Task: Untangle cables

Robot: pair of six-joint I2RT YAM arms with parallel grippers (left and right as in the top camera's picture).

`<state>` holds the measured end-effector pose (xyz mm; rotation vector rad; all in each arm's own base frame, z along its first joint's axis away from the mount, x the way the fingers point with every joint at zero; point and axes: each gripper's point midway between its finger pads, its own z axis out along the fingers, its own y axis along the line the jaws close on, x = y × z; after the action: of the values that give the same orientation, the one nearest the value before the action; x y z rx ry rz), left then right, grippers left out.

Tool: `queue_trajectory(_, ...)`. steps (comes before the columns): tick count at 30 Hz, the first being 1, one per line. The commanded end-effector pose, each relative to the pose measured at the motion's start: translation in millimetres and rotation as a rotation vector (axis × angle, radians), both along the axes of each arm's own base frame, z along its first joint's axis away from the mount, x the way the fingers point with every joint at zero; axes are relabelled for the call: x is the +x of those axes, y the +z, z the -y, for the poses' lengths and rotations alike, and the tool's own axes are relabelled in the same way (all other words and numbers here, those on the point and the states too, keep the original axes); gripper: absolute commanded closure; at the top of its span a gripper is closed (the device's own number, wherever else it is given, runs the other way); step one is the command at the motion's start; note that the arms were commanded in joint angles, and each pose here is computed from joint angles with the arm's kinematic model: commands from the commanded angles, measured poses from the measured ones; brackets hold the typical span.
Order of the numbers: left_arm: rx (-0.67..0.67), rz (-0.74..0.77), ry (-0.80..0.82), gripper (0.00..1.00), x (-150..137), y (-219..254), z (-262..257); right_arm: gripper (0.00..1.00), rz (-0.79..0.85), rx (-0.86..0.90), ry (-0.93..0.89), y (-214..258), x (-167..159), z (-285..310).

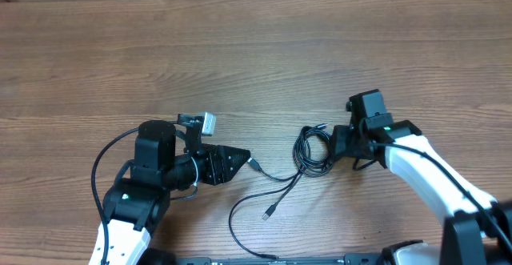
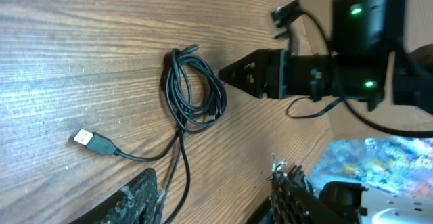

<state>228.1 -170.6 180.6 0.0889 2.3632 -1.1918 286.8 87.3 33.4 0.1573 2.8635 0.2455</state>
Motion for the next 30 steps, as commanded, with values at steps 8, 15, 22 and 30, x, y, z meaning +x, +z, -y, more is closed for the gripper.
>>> queue_trajectory(8,-0.011,-0.017,0.034,0.46,5,5,-2,0.61,-0.123,0.02,0.034,-37,-20,-6)
queue_trajectory(15,-0.01,-0.017,0.034,0.46,5,5,-2,0.96,-0.163,0.21,0.085,-40,-32,-38)
queue_trajectory(22,0.013,-0.017,0.014,0.53,1,0,-3,0.96,-0.066,0.637,0.349,43,-22,-107)
queue_trajectory(30,-0.002,0.12,-0.178,0.53,-14,11,10,0.96,0.155,0.789,0.495,136,-27,-123)
